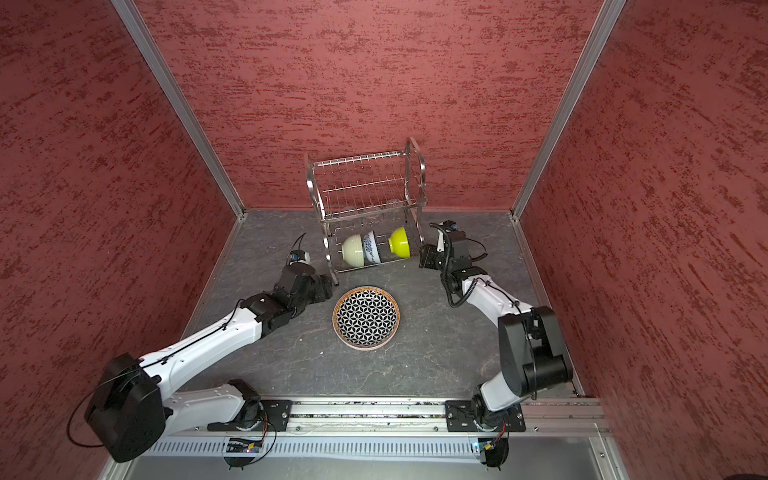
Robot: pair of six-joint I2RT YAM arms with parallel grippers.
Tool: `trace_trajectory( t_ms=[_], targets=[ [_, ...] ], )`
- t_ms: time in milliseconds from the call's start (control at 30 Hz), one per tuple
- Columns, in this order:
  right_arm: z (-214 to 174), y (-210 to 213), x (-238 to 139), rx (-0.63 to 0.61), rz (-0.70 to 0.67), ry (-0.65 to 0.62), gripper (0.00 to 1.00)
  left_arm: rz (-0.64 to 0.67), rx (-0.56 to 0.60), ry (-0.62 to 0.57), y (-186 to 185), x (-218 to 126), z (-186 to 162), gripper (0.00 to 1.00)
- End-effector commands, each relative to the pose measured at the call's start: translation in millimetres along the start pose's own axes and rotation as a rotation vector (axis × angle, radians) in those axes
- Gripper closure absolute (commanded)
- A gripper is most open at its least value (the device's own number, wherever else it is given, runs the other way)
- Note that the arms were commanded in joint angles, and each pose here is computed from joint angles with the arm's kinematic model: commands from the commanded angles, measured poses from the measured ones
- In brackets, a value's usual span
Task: Unload the mixed dishes from the dish rack
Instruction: 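Open both grippers and move them to the bowls on the rack's lower tier, then position the right gripper at the lime-green bowl while the left reaches the cream bowl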
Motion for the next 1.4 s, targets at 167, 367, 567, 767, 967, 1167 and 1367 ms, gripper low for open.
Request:
trace_trajectory(
  t_ms=[167,367,567,767,967,1167,1367],
  targets=[
    [26,0,27,-0.045,0.039,-0.062,0.48,-0.064,-0.032,-0.106,-16,19,24,0.28],
    [31,-6,38,-0.056,0.028,-0.082,0.48,-0.085,-0.051,-0.094,-20,38,31,0.34],
    [32,-6,46,-0.066,0.053,-0.095,0.57,-0.096,-0.05,-0.083,-27,51,38,0.41],
    [27,-6,47,-0.054,0.081,-0.093,0.72,-0.085,-0.055,-0.086,-25,55,40,0.42],
    [22,-5,42,-0.042,0.092,-0.098,0.82,-0.07,-0.059,-0.105,-20,49,43,0.42],
    [19,-3,35,-0.02,0.116,-0.105,0.87,-0.059,-0.066,-0.117,-14,43,42,0.42],
    [9,1,16,0.033,0.143,-0.123,0.89,-0.045,-0.073,-0.123,-7,38,40,0.41]
  ],
)
Point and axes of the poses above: each gripper's point midway between its finger pads, its own x axis out along the fingers, its own y axis along the line the jaws close on, z = x × y, the point moved 10 cm from there along -x, back along the fingers, and after that the axes turned 9 degrees about -x, right-handed, at the moved point
